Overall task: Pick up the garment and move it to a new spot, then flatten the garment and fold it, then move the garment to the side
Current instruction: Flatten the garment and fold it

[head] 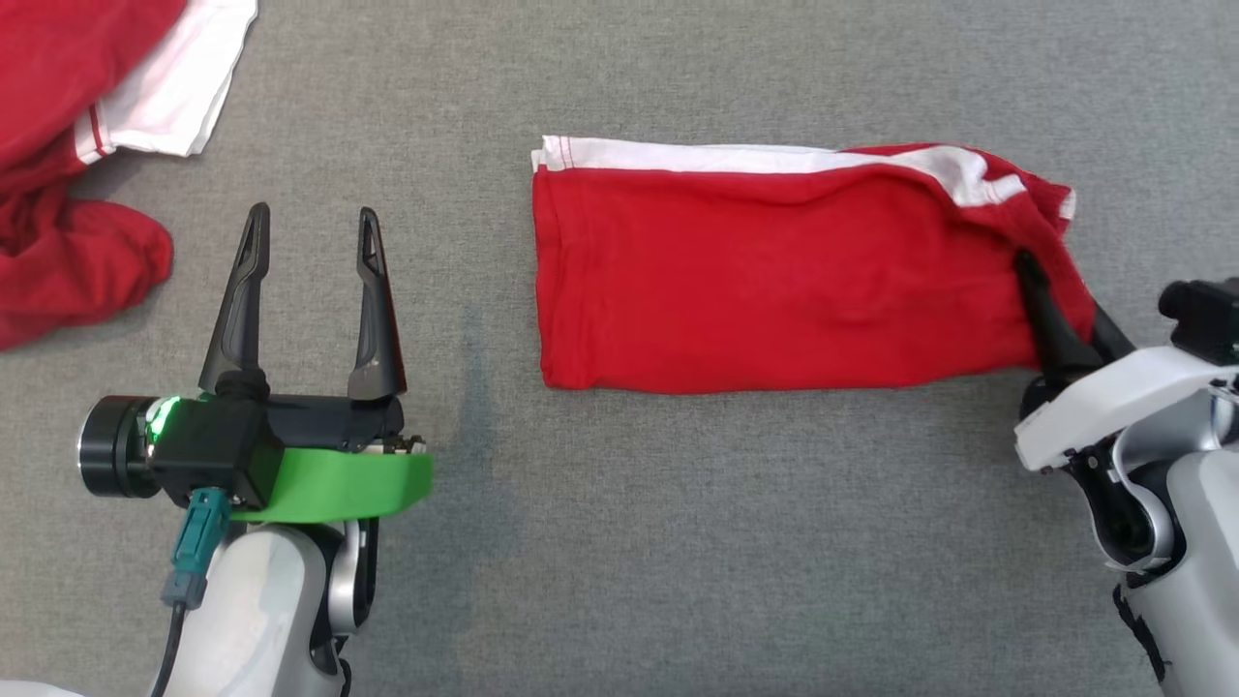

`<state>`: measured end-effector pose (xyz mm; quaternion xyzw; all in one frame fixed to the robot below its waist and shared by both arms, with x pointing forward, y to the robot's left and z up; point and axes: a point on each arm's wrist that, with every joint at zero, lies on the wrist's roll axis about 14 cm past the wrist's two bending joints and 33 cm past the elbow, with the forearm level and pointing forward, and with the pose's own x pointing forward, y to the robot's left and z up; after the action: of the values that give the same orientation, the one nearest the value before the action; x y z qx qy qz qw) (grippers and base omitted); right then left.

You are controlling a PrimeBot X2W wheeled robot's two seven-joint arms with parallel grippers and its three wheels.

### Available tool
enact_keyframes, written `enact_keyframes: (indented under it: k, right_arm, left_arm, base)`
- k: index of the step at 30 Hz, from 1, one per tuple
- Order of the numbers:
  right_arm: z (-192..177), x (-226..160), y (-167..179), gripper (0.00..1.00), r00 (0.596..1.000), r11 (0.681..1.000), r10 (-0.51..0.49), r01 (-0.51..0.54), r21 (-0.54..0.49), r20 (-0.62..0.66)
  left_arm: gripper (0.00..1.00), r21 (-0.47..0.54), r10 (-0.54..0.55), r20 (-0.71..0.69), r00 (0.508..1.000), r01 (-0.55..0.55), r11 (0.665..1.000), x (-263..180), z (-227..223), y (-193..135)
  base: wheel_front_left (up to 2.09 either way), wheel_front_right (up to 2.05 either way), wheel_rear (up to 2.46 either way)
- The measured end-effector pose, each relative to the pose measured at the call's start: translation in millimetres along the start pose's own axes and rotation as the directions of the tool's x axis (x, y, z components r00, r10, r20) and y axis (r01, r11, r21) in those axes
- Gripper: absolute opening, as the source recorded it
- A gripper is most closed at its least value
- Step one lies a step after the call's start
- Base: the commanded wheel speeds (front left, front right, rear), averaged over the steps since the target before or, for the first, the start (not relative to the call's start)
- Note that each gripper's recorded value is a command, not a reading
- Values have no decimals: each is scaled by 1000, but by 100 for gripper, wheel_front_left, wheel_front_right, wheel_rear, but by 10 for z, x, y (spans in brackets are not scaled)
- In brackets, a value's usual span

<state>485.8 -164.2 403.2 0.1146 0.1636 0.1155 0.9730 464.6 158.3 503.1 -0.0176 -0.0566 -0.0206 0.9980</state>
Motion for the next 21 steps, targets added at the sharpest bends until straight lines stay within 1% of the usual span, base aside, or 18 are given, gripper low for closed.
enact_keyframes:
  k: [2, 3, 6, 8, 10, 12, 13, 17, 19, 21]
  right_arm:
    - [104, -7, 168, 0, 999, 998, 53, -53, 23, 6]
    - [161, -12, 283, 0, 996, 994, 88, -88, 64, 10]
    - [218, -36, 621, 0, 980, 973, 196, -192, 132, -20]
    - [250, -32, 927, 0, 956, 938, 290, -277, 209, -34]
    - [279, -8, 1188, 0, 930, 901, 366, -344, 263, -38]
    - [292, 28, 1410, 0, 902, 866, 429, -397, 305, -45]
    - [293, 52, 1541, 0, 886, 841, 462, -422, 337, -43]
    - [163, 175, 1929, 0, 834, 795, 544, -478, 372, -92]
    - [71, 243, 2063, 0, 817, 785, 565, -488, 381, -117]
    - [0, 301, 2144, 0, 808, 782, 574, -493, 381, -134]
  left_arm:
    - [100, -2, -3, 6, 1000, 3, 1000, -5, 25, -16]
    - [100, -2, -2, 7, 1000, 2, 1000, -10, 32, -17]
    - [100, -1, 1, 13, 1000, -1, 1000, -19, 61, -22]
    - [100, -1, 3, 13, 1000, -3, 1000, -31, 67, -23]
    - [100, -2, 6, 10, 1000, -6, 1000, -43, 63, -18]
    - [100, -1, 13, 8, 1000, -13, 1000, -54, 59, -1]
    - [100, -2, 16, 6, 1000, -16, 1000, -59, 58, 9]
    - [100, -4, 29, 1, 1000, -29, 1000, -77, 50, 45]
    - [100, -8, 35, -1, 999, -35, 999, -89, 52, 53]
    - [100, -5, 44, -7, 999, -44, 999, -111, 39, 80]
  base:
    - [0, 0, 0]
    - [0, 0, 0]
    - [0, 0, 0]
    - [0, 0, 0]
    - [0, 0, 0]
    - [0, 0, 0]
    - [0, 0, 0]
    - [0, 0, 0]
    - [0, 0, 0]
    - [0, 0, 0]
